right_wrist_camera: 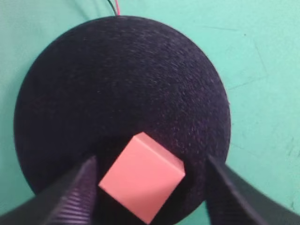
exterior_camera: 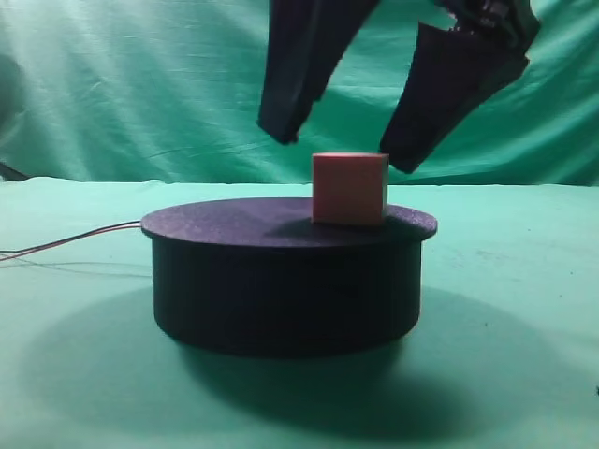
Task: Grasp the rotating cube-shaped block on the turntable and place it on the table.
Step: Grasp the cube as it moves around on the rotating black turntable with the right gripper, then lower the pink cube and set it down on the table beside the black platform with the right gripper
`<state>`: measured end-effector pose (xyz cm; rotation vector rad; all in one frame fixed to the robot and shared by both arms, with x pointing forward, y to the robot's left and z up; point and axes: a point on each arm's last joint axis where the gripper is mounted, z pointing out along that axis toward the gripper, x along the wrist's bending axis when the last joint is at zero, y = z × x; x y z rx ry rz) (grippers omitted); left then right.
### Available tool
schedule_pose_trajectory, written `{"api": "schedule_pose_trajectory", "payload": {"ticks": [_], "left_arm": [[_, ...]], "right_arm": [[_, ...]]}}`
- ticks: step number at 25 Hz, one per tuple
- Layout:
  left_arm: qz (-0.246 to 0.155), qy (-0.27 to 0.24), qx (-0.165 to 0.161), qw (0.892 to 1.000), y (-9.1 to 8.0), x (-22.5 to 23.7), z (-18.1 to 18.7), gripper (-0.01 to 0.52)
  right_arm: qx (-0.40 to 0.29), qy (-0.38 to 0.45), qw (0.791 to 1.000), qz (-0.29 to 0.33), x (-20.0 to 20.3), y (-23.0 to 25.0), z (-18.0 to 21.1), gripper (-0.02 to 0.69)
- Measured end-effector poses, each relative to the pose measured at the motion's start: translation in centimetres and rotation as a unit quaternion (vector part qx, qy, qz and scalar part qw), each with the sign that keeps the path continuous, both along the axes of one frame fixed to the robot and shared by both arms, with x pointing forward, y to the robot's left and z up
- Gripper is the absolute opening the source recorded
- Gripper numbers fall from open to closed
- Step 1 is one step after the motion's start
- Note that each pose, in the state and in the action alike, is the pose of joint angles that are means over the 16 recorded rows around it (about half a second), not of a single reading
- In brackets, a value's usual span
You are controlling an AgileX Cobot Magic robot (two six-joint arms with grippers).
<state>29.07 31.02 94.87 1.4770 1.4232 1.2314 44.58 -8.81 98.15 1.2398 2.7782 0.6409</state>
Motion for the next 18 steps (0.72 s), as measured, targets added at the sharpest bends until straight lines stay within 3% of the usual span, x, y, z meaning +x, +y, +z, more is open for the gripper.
{"api": "schedule_pose_trajectory", "payload": {"ticks": [8, 13, 18], "left_arm": [[0.0, 0.0, 0.0, 1.0, 0.0, 0.0, 0.0, 0.0], [0.0, 0.0, 0.0, 1.0, 0.0, 0.0, 0.0, 0.0], [0.0, 0.0, 0.0, 1.0, 0.0, 0.0, 0.0, 0.0]], "right_arm": [[-0.019, -0.035, 0.999, -0.023, 0.7, -0.4, 2.8, 0.236], [-0.04, -0.051, 0.997, -0.053, 0.2, -1.8, 4.7, 0.226], [-0.059, -0.049, 0.993, -0.094, -1.0, -3.9, 4.0, 0.226]]}}
